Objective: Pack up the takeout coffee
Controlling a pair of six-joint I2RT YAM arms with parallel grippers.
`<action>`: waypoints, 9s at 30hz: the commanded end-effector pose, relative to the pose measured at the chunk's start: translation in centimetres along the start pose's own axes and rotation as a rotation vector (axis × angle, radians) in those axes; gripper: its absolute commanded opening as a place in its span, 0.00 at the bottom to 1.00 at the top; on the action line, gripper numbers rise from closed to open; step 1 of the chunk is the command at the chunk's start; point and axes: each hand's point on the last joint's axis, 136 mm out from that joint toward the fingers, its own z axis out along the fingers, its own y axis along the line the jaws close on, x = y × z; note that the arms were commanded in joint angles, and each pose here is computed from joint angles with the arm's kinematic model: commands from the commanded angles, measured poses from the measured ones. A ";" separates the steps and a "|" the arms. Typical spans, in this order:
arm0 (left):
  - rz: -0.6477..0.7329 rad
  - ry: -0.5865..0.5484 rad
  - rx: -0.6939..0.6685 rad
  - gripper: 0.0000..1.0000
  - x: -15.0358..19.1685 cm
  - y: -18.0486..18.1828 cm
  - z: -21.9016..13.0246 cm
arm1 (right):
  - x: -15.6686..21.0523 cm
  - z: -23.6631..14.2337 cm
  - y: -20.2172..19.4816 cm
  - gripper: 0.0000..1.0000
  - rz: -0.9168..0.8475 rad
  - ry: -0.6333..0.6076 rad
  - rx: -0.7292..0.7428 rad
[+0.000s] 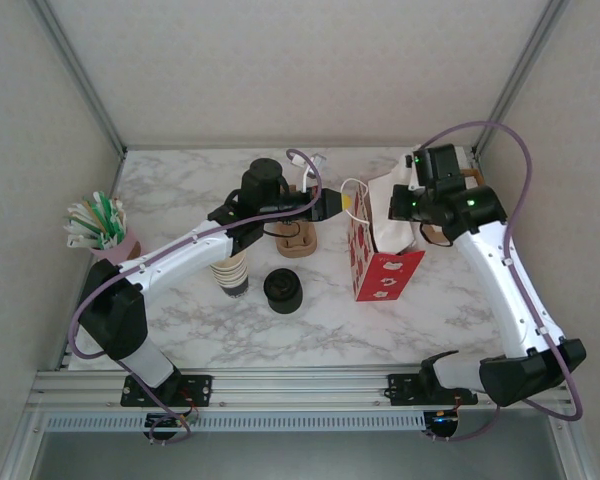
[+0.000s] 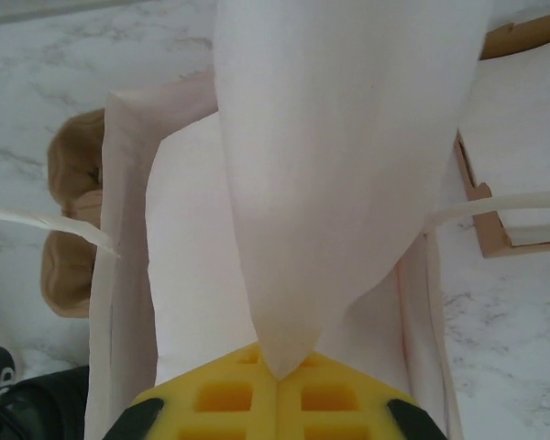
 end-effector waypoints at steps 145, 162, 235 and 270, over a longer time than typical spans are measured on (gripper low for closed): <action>-0.114 0.027 -0.297 0.14 5.3 9.8 1.8 | 10.3 16.2 -11.1 0.62 0.728 0.219 -0.115; -0.118 -0.013 -0.316 0.13 5.4 9.4 -0.7 | 13.0 16.2 -6.5 0.63 0.656 0.268 -0.105; 0.463 -0.757 -1.229 1.00 1.5 26.5 -35.9 | 7.5 16.6 -15.7 0.99 0.068 -0.543 0.242; 0.435 -0.804 -1.289 0.99 2.3 29.3 -37.2 | 7.8 19.3 -13.2 0.99 -0.056 -0.469 0.166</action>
